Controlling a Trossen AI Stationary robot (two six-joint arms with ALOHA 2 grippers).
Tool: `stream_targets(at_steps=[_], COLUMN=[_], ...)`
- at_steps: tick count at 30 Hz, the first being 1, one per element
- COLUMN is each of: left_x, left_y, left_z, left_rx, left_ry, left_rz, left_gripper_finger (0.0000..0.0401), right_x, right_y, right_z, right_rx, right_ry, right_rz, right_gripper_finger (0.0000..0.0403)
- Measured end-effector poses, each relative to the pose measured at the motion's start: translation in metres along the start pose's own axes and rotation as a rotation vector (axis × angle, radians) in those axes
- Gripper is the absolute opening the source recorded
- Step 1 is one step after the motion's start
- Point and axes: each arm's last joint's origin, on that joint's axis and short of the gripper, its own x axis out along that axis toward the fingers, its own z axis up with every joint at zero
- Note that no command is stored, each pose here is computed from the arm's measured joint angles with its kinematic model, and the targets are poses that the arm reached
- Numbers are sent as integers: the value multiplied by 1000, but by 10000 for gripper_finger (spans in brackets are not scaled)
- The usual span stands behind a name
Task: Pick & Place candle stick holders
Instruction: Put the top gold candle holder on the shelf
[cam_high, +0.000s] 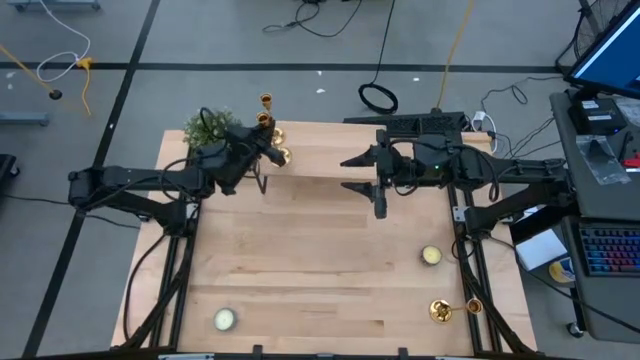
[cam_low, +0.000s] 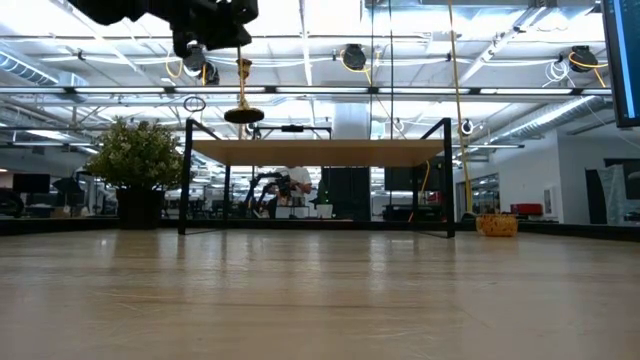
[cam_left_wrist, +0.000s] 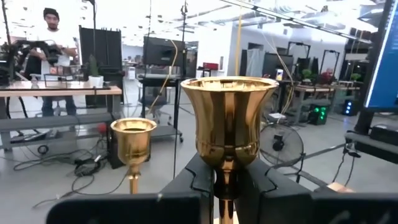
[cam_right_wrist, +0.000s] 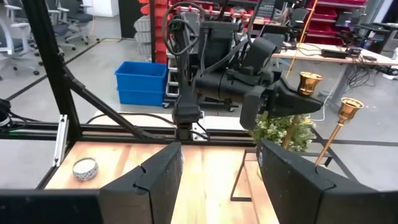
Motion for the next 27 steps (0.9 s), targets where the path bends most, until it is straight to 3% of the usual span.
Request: stream_targets(at_steps=[17,27], left_x=[20,21], left_y=[22,25], left_z=[-5,-14], left_rx=[68,76], left_ry=[21,96], left_rz=[10,-6], left_gripper_finger=[27,27], right_x=[0,-1], right_y=[-1,-4], right_z=[1,1], right_rx=[-17,-45], right_ry=[-9,0], right_rz=[-6,-108], right_gripper_finger=[199,199])
